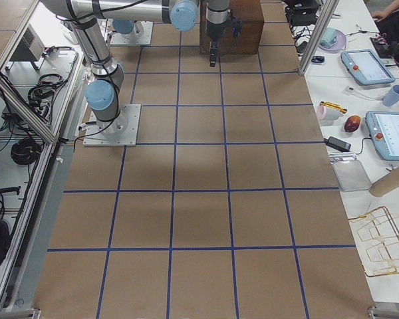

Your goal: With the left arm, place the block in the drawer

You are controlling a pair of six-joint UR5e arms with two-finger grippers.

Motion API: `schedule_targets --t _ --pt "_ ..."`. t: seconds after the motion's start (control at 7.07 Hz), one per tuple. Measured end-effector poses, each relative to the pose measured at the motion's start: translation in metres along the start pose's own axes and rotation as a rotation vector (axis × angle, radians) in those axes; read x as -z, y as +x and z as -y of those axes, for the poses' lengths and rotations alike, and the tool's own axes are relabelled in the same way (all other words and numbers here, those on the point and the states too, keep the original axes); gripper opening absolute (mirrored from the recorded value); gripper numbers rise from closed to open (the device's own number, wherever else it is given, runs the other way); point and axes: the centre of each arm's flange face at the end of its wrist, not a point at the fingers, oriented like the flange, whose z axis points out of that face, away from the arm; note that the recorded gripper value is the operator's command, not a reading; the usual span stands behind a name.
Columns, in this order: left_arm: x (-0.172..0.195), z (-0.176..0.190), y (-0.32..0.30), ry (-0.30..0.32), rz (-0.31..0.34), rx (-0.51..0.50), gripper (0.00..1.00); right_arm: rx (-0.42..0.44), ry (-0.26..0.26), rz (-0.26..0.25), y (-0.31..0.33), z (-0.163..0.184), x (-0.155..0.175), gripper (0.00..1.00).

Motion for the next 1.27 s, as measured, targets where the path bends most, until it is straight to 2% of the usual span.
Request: schedule_targets --t 1.27 --pt "0.0038 -0.0017 -0.0005 0.007 0.001 0.002 1.0 0.0 -0.001 -0.001 0.0001 0.0002 -0.0003 1.0"
